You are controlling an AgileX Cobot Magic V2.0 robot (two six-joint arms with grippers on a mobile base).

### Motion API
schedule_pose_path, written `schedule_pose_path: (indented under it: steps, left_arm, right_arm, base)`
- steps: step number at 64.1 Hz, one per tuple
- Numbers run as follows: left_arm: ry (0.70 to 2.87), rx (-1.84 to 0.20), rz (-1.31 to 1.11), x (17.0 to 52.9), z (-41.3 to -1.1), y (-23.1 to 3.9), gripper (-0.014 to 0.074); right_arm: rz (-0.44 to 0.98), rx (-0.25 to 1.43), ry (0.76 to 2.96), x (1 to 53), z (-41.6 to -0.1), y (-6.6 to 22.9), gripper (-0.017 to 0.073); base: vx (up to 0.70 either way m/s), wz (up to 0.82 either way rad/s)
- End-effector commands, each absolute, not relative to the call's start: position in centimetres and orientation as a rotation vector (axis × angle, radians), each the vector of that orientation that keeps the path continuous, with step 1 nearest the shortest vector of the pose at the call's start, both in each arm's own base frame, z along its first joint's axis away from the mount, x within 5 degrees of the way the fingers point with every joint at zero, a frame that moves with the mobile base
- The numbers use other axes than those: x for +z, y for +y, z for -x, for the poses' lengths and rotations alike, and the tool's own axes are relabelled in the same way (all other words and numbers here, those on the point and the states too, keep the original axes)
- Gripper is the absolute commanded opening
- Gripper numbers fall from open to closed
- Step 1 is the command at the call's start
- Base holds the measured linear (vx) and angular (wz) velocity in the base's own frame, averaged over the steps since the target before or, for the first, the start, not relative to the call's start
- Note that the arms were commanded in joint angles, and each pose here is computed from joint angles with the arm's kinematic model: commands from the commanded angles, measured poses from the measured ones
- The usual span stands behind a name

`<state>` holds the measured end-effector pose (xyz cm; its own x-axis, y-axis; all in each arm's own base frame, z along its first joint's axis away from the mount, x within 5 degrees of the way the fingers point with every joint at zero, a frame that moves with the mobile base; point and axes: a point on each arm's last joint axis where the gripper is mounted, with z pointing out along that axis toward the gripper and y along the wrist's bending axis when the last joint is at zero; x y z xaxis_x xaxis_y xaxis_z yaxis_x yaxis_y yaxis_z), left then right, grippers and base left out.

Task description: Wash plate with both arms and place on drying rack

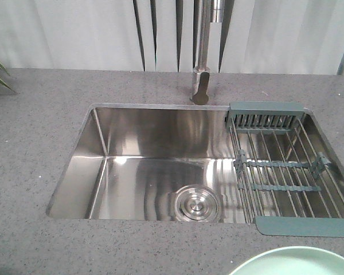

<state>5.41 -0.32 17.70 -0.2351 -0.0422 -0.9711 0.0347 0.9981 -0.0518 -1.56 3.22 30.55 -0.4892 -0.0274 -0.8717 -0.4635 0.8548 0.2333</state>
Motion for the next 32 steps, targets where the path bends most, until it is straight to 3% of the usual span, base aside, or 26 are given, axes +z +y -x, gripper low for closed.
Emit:
schedule_pose_path:
  steps: [1,32]
  left_arm:
    - [1.698,-0.085,0.008,19.26,-5.36,-0.33,-0.0006]
    - [1.698,-0.085,0.008,19.26,-5.36,-0.33,-0.0006]
  right_arm:
    - [0.324,0.569,1.955,31.78,1.2,3.33,-0.0004]
    - [0.324,0.569,1.955,31.78,1.2,3.33,-0.0004]
  base:
    - [0.08,-0.02]
    - [0.07,-0.01]
